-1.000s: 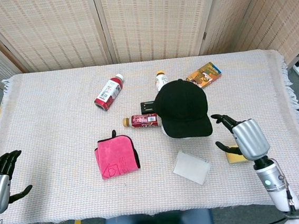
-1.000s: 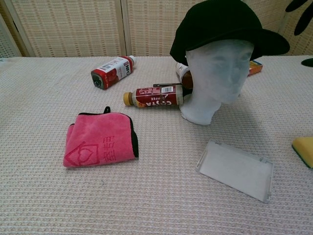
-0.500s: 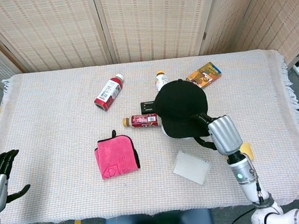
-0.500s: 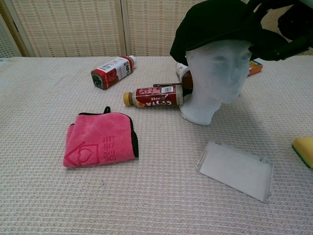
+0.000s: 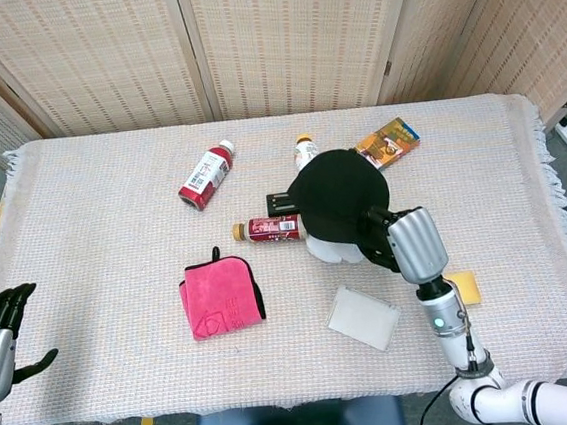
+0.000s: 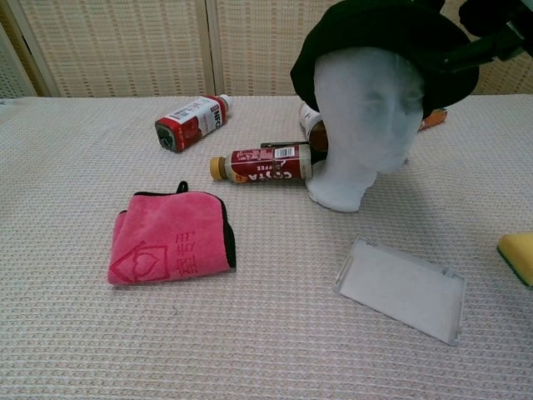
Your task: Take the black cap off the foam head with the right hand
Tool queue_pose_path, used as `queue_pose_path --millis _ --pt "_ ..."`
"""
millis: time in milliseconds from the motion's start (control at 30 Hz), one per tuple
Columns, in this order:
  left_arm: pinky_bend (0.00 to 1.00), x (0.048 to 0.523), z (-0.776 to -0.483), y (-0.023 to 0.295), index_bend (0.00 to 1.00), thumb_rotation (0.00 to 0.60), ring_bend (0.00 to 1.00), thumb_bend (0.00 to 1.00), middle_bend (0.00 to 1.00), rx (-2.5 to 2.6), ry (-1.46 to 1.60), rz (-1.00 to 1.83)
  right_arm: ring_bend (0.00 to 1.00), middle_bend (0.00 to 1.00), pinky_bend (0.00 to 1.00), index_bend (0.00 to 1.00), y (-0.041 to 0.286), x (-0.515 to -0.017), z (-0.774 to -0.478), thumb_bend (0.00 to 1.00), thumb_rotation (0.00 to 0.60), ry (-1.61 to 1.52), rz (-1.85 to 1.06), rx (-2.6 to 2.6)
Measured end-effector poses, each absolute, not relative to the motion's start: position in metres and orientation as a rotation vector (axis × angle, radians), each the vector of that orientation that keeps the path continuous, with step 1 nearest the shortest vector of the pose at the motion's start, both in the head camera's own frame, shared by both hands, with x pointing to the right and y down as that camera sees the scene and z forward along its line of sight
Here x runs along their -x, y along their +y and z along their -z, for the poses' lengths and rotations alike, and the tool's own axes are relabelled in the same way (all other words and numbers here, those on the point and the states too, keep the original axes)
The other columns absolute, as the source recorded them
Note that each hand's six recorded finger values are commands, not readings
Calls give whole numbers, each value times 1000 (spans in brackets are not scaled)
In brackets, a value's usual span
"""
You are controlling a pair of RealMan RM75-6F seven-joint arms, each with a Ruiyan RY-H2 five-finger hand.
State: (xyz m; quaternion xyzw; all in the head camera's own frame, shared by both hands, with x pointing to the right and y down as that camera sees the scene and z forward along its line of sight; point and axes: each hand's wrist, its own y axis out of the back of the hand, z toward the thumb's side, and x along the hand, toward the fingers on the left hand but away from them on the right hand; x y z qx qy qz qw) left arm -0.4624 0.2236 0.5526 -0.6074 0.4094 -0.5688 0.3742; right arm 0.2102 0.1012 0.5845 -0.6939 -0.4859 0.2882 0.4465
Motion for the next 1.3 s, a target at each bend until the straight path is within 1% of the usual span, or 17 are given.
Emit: queue_pose_path --millis 167,500,1033,1300 --pt "215 463 -553 224 140 600 140 160 165 1551 1049 1460 968 785 1000 870 90 -207 -578 566 600 -1226 -660 1680" --pt "215 459 -559 224 136 600 139 159 165 1569 1044 1463 978 789 1000 872 59 -204 -566 582 600 -1162 -633 1568" --pt "214 457 -563 225 120 600 137 160 163 1574 1033 1469 978 789 1000 873 7 -208 -578 582 600 -1092 -727 1454" --pt "215 453 -565 223 117 600 137 159 162 1580 1022 1466 978 789 1000 873 -24 -231 -571 584 600 -1065 -765 1367"
